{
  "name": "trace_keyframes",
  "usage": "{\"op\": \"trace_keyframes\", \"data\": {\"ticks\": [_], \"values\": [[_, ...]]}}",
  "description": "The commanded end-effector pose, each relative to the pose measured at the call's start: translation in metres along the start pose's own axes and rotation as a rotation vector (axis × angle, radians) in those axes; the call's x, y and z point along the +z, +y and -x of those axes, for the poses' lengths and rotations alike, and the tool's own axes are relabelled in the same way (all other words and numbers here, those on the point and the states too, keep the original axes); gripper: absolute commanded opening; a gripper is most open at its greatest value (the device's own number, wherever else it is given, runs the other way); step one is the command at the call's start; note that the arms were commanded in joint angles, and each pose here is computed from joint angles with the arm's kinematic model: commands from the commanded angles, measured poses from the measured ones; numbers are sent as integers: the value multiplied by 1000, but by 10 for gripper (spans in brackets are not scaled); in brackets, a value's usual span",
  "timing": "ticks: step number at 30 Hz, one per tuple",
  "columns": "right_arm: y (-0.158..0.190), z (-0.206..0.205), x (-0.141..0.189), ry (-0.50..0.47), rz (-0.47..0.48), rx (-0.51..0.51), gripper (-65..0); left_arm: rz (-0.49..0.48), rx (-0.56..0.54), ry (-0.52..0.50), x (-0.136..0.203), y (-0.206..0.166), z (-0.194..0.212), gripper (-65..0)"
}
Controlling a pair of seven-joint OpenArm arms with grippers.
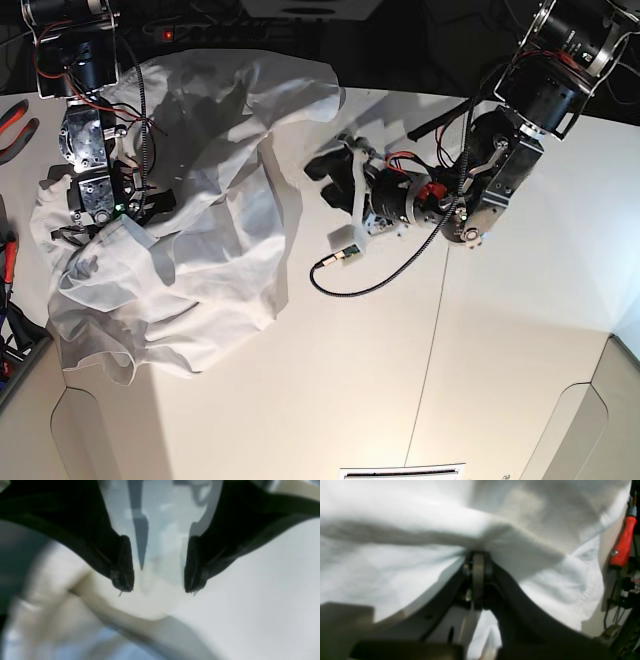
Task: Layout the t-shirt on the table in an organized manner, then fold the t-shirt properly
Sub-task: 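Lower the left gripper onto the shirt and grasp a fold of fabric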
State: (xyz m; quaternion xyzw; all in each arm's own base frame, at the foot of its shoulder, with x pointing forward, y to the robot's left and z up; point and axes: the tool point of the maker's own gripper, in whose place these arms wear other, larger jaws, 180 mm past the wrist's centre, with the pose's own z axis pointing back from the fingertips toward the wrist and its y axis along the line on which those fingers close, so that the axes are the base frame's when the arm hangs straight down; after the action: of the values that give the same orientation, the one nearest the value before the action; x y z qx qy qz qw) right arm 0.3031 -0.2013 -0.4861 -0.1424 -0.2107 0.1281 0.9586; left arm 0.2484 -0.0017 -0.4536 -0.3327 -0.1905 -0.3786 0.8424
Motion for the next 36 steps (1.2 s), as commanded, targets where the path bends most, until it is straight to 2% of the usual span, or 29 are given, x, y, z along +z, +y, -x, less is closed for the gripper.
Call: {"op": "trace_keyframes", "data": {"ticks": [1,8,14,18,22,28,31,36], "values": [[16,12,-1,48,-70,2,-650,8,-8,-22,4,0,-10,-291],[16,11,-1,43,-70,2,-650,42,-45,-77,5,-20,-27,-291],[16,11,-1,44,-70,2,-650,79,9,-247,-5,-44,-64,-291],[16,11,-1,44,-70,2,-650,57,-6,-293,-21,-57,-76,-291],[16,11,-1,44,-70,2,-650,-28,-53,-309,-28,-52,-86,-291],[16,11,-1,43,-70,2,-650,-344,-78,-313,-18,2,-90,-291],[16,9,-1,34,-70,1,-650,-400,-81,-319,-14,11,-91,-291],[16,7,-1,22,-70,1,-650,-403,-79,-339,-13,11,-95,-291]]}}
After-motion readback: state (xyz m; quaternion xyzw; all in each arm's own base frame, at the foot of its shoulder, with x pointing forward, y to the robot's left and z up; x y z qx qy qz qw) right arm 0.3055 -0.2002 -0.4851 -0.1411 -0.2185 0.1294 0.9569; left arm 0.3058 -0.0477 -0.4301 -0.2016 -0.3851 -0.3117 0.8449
